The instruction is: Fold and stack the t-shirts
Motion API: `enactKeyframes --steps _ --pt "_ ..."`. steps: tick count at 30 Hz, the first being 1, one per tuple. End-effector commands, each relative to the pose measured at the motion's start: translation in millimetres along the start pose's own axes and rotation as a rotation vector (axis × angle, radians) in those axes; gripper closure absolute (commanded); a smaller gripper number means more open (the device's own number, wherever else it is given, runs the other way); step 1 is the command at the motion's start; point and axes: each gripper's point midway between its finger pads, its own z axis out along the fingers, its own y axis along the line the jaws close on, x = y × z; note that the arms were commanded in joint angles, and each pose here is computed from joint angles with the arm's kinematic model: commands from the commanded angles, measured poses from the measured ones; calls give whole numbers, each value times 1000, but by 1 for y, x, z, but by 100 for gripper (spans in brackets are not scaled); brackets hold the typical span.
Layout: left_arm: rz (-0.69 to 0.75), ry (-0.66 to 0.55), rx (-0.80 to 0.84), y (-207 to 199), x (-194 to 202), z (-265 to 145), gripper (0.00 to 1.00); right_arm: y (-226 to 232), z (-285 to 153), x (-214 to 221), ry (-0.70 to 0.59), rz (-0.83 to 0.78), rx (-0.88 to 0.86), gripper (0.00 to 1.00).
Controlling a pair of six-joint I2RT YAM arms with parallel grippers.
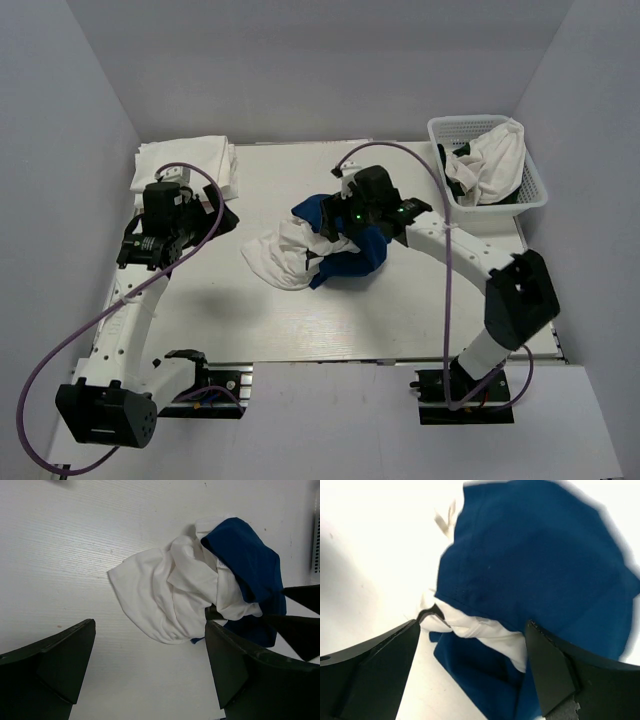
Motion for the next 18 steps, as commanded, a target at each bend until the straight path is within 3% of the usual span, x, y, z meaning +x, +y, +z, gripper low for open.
enactKeyframes --steps 1,8,13,16,18 --pt "8 8 21 -2 1 4 0 -11 -44 -38 -148 -53 106 10" --pt "7 57 105 -16 4 24 0 -78 -76 45 11 -10 450 10" --pt "0 98 156 -29 5 36 0 -77 -59 89 64 35 387 10" --pt "0 106 168 -32 3 41 0 -87 -35 85 34 37 381 10" --pt "0 106 168 -32 3 41 0 -98 -13 98 94 35 391 29"
